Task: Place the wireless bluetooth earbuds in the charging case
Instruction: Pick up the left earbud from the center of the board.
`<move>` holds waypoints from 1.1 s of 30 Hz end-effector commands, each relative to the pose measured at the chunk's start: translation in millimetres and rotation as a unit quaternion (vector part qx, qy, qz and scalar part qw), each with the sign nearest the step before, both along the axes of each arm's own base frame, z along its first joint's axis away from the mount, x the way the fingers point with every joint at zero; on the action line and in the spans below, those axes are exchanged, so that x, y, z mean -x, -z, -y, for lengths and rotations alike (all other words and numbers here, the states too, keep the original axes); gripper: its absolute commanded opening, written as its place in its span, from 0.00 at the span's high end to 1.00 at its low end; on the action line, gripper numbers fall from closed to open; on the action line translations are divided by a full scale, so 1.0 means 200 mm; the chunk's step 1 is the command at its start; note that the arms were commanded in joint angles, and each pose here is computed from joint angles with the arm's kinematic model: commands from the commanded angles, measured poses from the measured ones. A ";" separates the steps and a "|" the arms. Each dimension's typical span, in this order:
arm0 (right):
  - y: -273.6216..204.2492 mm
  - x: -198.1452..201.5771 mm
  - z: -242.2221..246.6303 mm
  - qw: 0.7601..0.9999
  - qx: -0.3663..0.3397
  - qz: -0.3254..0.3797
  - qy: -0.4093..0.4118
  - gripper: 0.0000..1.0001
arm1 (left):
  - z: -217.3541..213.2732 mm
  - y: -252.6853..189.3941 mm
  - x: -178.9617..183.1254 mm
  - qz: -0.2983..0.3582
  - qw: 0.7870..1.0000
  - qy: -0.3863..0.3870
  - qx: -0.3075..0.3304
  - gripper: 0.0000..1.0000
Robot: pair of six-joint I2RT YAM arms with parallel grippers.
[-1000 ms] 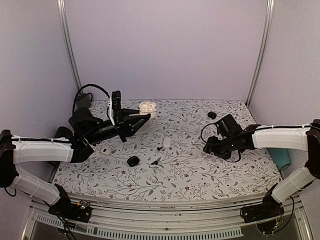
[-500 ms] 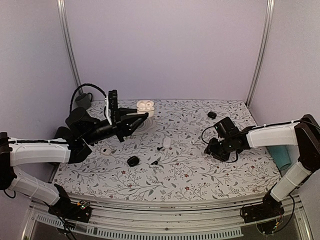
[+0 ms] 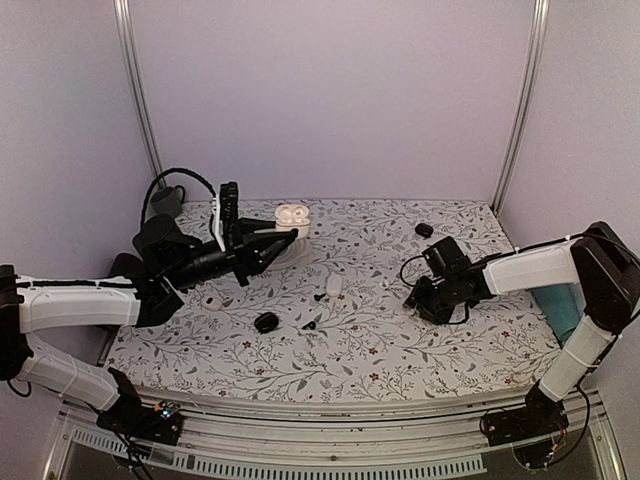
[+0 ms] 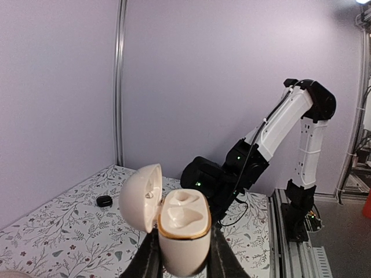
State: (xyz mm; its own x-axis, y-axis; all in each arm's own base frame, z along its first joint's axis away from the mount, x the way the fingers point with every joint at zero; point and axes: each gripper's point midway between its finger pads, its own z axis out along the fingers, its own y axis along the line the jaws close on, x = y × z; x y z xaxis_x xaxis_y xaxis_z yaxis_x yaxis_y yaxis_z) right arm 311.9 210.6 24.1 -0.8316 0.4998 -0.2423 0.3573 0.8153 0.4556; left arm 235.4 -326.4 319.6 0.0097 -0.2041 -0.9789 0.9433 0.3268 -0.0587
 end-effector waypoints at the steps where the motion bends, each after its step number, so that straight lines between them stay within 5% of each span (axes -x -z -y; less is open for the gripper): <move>1: -0.01 -0.08 0.00 1.000 0.007 0.010 0.011 0.50 | -0.01 -0.05 0.03 0.017 1.000 -0.001 0.006 1.00; 15: 0.04 -0.10 -0.04 0.994 0.072 0.010 -0.086 0.55 | 0.00 -0.04 0.02 0.013 1.000 0.003 0.005 1.00; 23: 0.06 -0.10 -0.04 0.969 0.129 0.031 -0.209 0.54 | 0.01 -0.03 0.03 0.007 1.000 0.012 0.004 1.00; 33: 0.10 -0.08 -0.05 0.948 0.184 0.004 -0.258 0.59 | 0.02 -0.02 0.02 0.000 1.000 0.015 0.002 1.00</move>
State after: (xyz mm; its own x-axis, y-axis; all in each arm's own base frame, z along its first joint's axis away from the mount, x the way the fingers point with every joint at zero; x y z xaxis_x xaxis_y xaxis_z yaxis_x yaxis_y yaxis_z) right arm 338.4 227.6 17.6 -0.9226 -0.0008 -0.3857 -0.0914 0.9720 0.2165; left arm 233.6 -326.1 320.5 0.0108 -0.2026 -0.9792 0.9455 0.3208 -0.0559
